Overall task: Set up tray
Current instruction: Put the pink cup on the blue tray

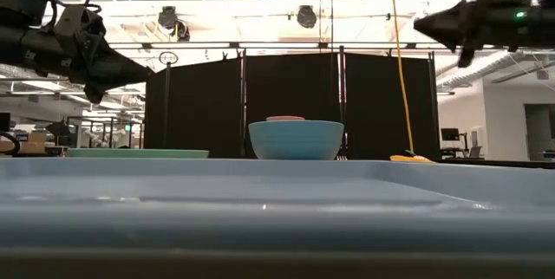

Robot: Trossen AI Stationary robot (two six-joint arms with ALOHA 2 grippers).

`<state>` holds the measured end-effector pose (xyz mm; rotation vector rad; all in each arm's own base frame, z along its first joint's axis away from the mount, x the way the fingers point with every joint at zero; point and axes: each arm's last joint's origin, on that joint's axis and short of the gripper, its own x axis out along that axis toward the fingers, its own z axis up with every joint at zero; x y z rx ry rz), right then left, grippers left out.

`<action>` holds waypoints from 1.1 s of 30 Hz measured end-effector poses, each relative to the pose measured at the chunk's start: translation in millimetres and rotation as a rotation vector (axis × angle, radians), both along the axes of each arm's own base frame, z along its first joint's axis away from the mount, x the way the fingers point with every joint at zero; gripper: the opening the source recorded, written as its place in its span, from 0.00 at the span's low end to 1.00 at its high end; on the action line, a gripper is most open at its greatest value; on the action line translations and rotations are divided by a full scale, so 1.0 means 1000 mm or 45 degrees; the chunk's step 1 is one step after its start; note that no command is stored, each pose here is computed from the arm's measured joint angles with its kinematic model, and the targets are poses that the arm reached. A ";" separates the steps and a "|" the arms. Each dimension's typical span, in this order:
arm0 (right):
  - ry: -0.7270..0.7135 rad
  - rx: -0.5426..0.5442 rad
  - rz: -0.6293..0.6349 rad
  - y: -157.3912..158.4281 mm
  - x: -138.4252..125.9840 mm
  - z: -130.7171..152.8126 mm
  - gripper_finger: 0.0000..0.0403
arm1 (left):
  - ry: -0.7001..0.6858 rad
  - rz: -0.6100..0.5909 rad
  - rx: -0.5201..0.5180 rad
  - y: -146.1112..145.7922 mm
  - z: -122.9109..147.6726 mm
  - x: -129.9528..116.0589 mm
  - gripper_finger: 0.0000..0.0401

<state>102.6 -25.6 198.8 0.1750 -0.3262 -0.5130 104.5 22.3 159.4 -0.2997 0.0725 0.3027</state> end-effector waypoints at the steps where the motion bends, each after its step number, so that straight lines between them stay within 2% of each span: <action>1: 0.078 0.033 -0.083 -0.002 0.002 -0.003 0.10 | -0.008 0.003 0.003 0.000 0.001 0.001 0.23; 5: 0.270 0.080 -0.163 -0.009 0.023 0.035 0.10 | -0.047 0.041 0.031 0.001 0.004 0.002 0.23; 9: 0.534 0.141 -0.226 -0.027 0.070 0.081 0.10 | -0.039 0.079 0.026 0.002 0.004 0.002 0.23; 13: 0.930 0.253 -0.338 -0.069 0.121 0.117 0.09 | -0.039 0.080 0.010 0.002 0.003 0.002 0.23; 16: 1.174 0.338 -0.336 -0.106 0.156 0.126 0.09 | -0.046 0.082 -0.007 0.002 0.003 0.002 0.23; 19: 1.278 0.340 -0.329 -0.133 0.181 0.131 0.09 | -0.043 0.081 -0.003 0.002 0.003 0.002 0.23; 23: 1.312 0.359 -0.369 -0.157 0.197 0.128 0.09 | -0.041 0.081 -0.001 0.002 0.003 0.002 0.23; 30: 1.439 0.516 -0.368 -0.180 0.209 0.087 0.09 | -0.001 0.070 -0.023 0.002 0.000 0.002 0.23; 33: 1.456 0.568 -0.247 -0.181 0.218 0.071 0.09 | 0.021 0.071 -0.029 0.002 -0.002 0.002 0.23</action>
